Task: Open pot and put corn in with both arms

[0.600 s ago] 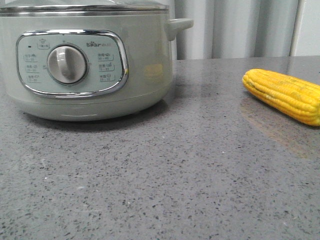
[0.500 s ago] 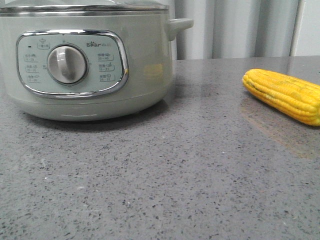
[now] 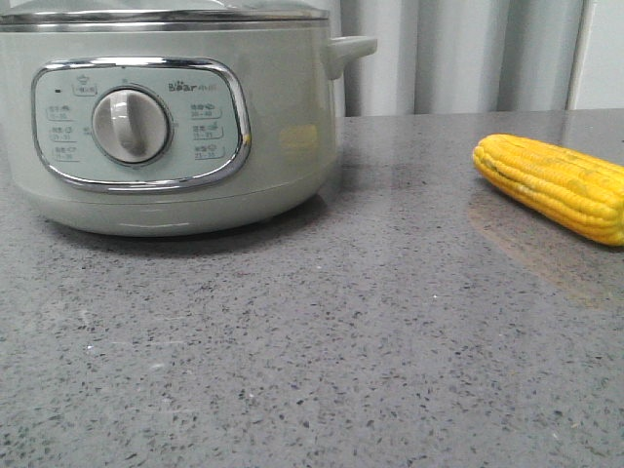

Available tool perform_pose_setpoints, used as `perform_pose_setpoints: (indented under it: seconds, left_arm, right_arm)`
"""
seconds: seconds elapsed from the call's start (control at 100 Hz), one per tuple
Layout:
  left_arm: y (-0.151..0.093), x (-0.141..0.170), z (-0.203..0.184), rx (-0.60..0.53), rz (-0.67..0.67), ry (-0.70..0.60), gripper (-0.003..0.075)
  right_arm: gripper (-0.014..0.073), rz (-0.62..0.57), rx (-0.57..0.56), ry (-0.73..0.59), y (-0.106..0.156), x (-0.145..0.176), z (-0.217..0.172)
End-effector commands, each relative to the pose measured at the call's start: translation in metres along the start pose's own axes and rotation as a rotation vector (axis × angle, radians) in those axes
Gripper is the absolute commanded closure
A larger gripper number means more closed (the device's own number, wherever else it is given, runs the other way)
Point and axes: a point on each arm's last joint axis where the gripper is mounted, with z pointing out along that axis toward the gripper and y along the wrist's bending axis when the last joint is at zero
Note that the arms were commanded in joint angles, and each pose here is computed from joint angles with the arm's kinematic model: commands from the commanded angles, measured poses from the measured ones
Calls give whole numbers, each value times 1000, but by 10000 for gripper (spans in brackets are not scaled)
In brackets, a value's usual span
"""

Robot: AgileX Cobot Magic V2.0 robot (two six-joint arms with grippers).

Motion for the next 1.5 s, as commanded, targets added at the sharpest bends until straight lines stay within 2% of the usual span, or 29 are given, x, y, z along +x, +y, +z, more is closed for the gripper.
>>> perform_pose_setpoints:
  seconds: [0.0, 0.35, 0.47, 0.62, 0.72, 0.85, 0.97, 1.09, 1.34, 1.49]
  left_arm:
    - [0, 4, 0, 0, -12, -43, 739]
    - [0, 4, 0, 0, -12, -43, 738]
    - [0, 4, 0, 0, -12, -43, 739]
    - [0, 4, 0, 0, -12, -43, 739]
    - [0, 4, 0, 0, -12, -43, 739]
    - [0, 3, 0, 0, -12, -48, 738]
    - [0, 0, 0, 0, -12, -81, 738]
    - [0, -5, 0, -1, -12, -137, 738]
    - [-1, -16, -3, 34, -188, -260, 738]
    - [0, -18, -3, 38, -225, -286, 739]
  right_arm:
    - [670, -13, 8, -14, -1, 5, 1]
    - [670, -18, 9, -14, -1, 5, 1]
    - [669, -166, 55, -23, -5, 4, 1]
    - [670, -263, 82, -40, -7, 2, 1]
    - [669, -306, 81, -111, -6, -5, 0]
    - [669, -311, 49, -278, 0, -19, -2]
    - [669, -303, 25, -393, 3, -28, -6]
    - [669, -294, 25, -390, 3, -28, -6]
    - [669, -30, -1, -292, 0, -20, -3]
    - [669, 19, -10, -312, 1, -21, -3]
